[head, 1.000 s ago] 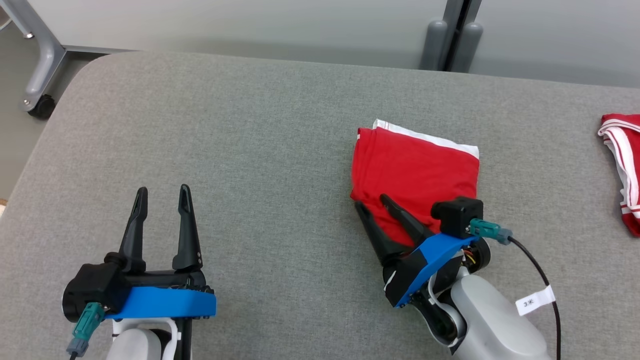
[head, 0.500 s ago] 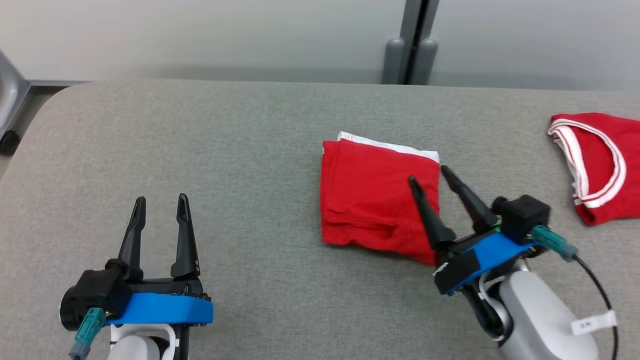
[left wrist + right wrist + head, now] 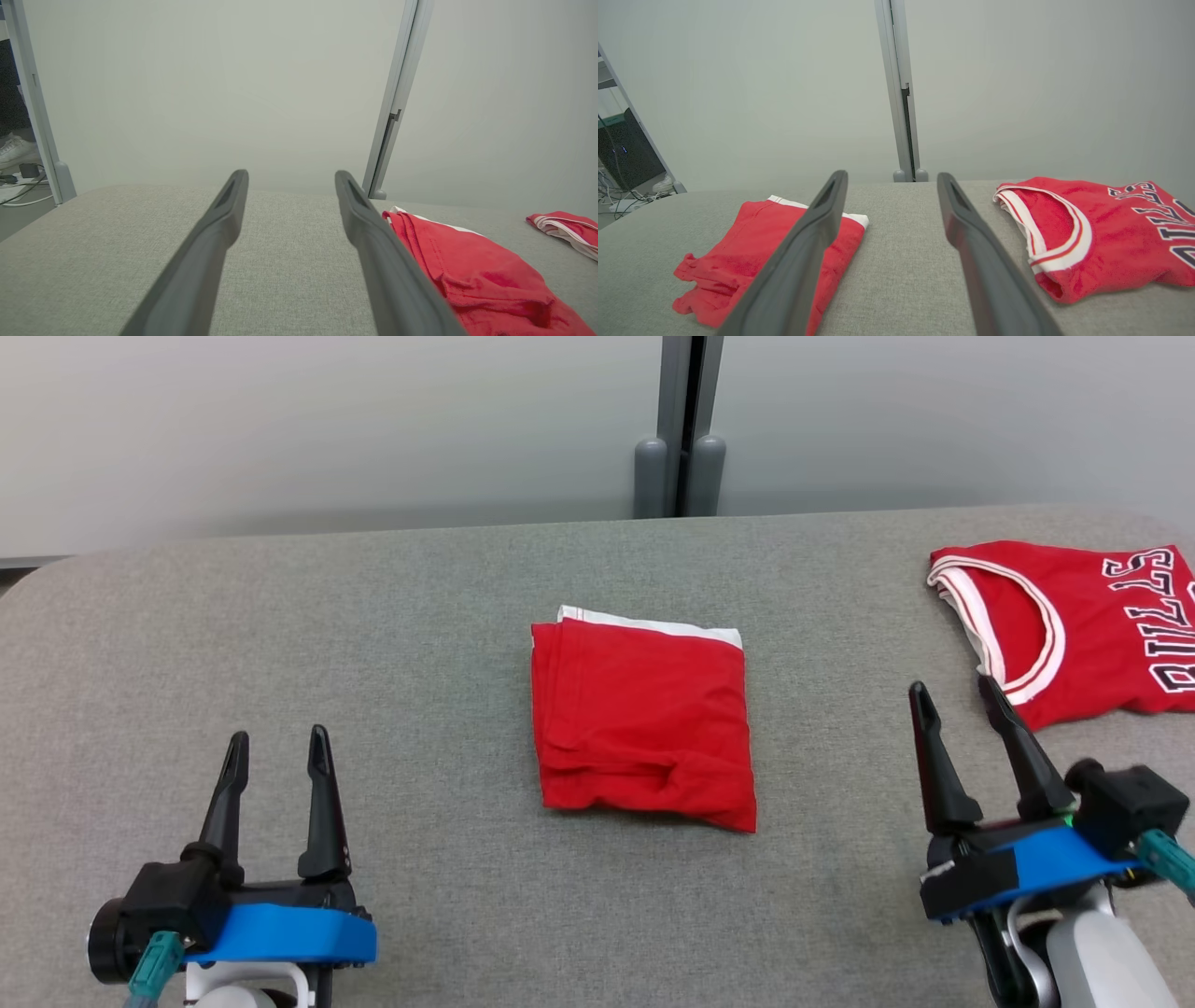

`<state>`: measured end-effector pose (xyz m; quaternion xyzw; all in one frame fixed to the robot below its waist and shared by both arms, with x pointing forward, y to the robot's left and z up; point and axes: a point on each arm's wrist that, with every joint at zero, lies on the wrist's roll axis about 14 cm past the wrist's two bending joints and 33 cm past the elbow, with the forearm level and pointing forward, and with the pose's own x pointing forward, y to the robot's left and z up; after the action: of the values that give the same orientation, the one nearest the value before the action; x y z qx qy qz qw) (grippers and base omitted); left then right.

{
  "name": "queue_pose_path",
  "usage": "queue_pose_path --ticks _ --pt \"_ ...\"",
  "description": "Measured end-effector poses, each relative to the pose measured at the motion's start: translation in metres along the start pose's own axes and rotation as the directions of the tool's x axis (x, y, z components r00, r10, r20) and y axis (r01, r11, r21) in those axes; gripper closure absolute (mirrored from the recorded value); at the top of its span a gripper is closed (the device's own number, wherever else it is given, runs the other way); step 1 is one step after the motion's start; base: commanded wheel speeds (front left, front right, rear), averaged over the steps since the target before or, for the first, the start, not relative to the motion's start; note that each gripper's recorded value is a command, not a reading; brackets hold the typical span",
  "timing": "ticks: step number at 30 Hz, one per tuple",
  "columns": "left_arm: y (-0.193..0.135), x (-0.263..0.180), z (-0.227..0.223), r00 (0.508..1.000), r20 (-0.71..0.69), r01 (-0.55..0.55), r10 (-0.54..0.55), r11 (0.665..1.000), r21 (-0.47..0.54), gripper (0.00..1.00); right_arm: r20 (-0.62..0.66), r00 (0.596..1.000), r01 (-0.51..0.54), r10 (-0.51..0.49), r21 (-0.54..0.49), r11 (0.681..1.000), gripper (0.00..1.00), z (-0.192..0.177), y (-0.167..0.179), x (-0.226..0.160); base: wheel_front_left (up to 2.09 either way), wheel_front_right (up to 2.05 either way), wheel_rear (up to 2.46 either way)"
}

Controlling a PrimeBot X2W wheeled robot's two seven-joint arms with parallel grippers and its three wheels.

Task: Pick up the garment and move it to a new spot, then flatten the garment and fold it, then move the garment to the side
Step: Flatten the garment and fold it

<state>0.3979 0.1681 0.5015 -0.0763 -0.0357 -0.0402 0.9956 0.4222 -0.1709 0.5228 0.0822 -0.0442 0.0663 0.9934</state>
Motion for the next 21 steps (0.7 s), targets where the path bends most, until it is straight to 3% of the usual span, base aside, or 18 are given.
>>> queue_pose_path --ticks 8,21 --pt "0.004 -0.008 -0.004 0.999 -0.028 -0.014 0.015 0.999 0.033 0.00 -0.011 0.997 0.076 -0.076 -0.023 0.997 0.00 0.001 -0.013 -0.028 0.00 0.00 0.00" --pt "0.014 -0.020 -0.008 0.997 -0.065 -0.045 0.049 0.997 0.066 0.00 -0.062 0.992 0.105 -0.107 -0.031 0.994 0.00 -0.007 -0.016 -0.046 0.00 0.00 0.00"
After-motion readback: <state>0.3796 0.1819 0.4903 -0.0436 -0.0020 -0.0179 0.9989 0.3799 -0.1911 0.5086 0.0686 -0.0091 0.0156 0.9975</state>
